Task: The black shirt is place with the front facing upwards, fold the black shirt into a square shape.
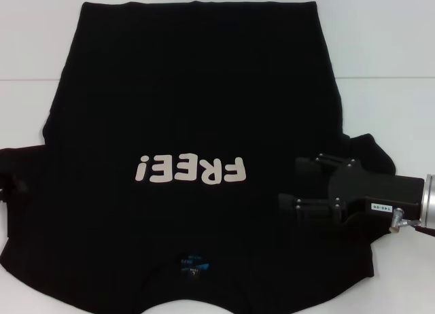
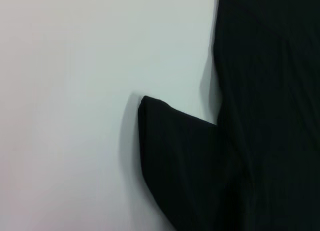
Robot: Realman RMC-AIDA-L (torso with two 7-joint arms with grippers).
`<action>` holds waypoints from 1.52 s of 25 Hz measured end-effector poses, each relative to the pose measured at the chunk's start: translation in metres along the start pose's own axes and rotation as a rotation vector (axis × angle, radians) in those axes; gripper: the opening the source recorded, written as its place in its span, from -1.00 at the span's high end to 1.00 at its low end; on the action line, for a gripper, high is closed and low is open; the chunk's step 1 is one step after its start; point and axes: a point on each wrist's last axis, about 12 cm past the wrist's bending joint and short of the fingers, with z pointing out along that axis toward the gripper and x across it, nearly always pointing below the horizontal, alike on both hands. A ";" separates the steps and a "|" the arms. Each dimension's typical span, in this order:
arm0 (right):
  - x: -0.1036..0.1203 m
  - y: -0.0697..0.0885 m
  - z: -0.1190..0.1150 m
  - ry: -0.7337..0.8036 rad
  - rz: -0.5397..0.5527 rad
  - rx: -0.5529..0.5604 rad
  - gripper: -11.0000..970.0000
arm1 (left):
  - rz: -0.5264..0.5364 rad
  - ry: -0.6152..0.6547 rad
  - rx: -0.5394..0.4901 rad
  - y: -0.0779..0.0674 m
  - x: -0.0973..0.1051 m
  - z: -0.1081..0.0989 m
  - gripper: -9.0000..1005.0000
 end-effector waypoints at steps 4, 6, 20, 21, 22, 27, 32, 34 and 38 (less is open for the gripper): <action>0.000 0.000 0.000 -0.001 0.000 -0.001 -0.89 | 0.006 0.001 0.001 0.000 0.000 -0.001 0.16; 0.000 0.000 0.000 -0.002 0.000 -0.002 -0.89 | 0.009 0.002 0.001 0.000 -0.001 -0.001 0.30; -0.002 0.001 0.000 -0.015 0.002 -0.007 -0.89 | 0.048 -0.048 -0.060 0.005 -0.014 -0.014 0.97; -0.002 0.001 0.000 -0.019 0.003 -0.005 -0.89 | 0.051 -0.054 -0.069 0.006 -0.015 -0.016 0.97; -0.003 0.001 0.000 -0.024 0.003 -0.004 -0.89 | 0.056 -0.062 -0.080 0.007 -0.017 -0.018 0.97; -0.004 0.001 -0.001 -0.032 0.004 -0.005 -0.89 | 0.074 -0.088 -0.095 0.005 -0.027 -0.025 0.97; -0.004 0.001 0.000 -0.034 0.003 -0.007 -0.89 | 0.078 -0.087 -0.093 0.004 -0.029 -0.027 0.97; -0.004 0.001 0.000 -0.034 0.003 -0.007 -0.89 | 0.078 -0.075 -0.082 0.001 -0.028 -0.026 0.97; -0.003 0.001 -0.001 -0.034 0.006 -0.006 -0.89 | 0.072 -0.042 -0.042 -0.010 -0.030 -0.024 0.97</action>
